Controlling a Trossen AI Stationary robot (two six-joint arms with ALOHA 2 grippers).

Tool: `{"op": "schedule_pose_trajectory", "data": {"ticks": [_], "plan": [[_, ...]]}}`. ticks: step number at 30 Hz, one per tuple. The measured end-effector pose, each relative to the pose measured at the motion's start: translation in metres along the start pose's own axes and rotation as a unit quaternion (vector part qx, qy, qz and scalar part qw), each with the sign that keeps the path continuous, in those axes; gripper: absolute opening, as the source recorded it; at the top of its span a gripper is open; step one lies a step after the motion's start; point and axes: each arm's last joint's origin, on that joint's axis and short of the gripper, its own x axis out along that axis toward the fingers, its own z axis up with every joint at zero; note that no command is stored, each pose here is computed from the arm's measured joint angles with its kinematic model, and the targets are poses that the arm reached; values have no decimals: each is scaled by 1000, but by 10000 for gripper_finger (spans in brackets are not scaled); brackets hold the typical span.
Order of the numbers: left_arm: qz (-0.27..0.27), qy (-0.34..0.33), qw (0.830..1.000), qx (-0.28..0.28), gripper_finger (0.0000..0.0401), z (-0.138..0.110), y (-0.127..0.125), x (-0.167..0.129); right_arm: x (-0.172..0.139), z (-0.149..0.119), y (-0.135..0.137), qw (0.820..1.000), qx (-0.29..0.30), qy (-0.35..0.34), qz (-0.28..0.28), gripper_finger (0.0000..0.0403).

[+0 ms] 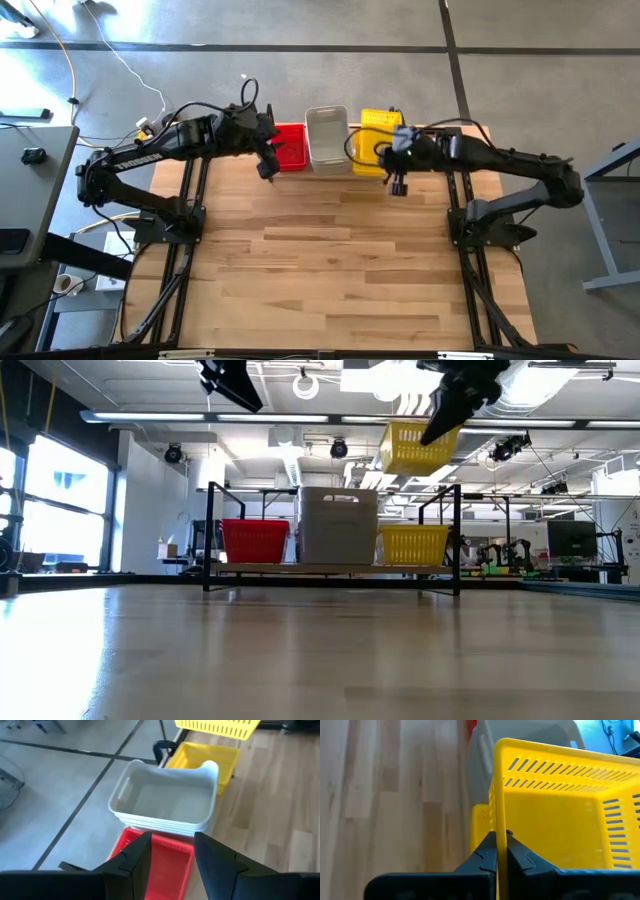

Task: Stack baskets on shelf by color
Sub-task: Stack the yellow bin on the top of the other yellow bins on the shelf

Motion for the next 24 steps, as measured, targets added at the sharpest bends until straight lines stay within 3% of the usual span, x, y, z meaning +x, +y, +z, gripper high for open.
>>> {"op": "schedule_pose_trajectory", "data": {"ticks": [7,24], "plan": [[19,5,1000,-16,137,-2,12,2,38,-16,-11,1000,-9,-14,20,0],[43,15,998,-33,137,-5,27,7,70,-46,-14,999,4,6,53,0]]}}
